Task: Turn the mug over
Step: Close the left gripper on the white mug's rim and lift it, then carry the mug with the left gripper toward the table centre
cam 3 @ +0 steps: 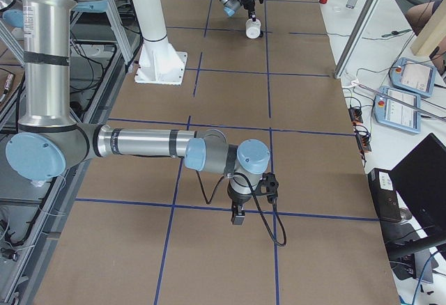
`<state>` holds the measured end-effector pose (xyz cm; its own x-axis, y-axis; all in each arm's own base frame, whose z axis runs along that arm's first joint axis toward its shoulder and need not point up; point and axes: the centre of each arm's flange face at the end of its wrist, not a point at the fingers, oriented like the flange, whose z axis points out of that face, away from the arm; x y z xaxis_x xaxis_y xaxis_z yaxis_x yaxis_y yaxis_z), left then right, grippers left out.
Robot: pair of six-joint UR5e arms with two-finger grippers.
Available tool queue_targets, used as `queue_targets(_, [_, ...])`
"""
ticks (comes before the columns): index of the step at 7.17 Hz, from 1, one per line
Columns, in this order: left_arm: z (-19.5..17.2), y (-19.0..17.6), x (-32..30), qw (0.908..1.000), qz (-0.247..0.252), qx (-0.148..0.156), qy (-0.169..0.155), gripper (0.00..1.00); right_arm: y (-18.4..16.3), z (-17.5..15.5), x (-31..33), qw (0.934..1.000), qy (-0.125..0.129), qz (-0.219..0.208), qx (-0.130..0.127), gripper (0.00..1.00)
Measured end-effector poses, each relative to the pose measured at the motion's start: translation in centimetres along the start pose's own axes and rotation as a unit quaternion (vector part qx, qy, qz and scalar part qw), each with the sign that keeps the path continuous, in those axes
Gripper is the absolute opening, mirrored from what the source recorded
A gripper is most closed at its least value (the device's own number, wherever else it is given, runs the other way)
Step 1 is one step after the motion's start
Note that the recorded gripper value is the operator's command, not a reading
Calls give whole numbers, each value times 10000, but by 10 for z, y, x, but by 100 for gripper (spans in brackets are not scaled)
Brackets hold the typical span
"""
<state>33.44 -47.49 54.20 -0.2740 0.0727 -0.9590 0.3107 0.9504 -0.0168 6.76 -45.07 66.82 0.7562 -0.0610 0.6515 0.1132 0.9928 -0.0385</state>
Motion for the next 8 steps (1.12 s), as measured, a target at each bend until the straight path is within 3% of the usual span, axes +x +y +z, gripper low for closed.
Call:
queue_targets(3, [-6, 5, 2, 9999, 48, -23, 132, 0, 0, 0, 0, 10000, 0, -2, 3, 100])
queue_targets(6, [-7, 9, 37, 9985, -172, -17, 516, 0, 0, -1, 0, 10000, 1, -5, 6, 100])
queue_targets(7, [4, 5, 51, 9982, -282, 129, 507, 0, 0, -1, 0, 10000, 1, -5, 6, 100])
queue_targets(8, [26, 0, 75, 9981, -444, 290, 302, 0, 0, -1, 0, 10000, 1, -5, 6, 100])
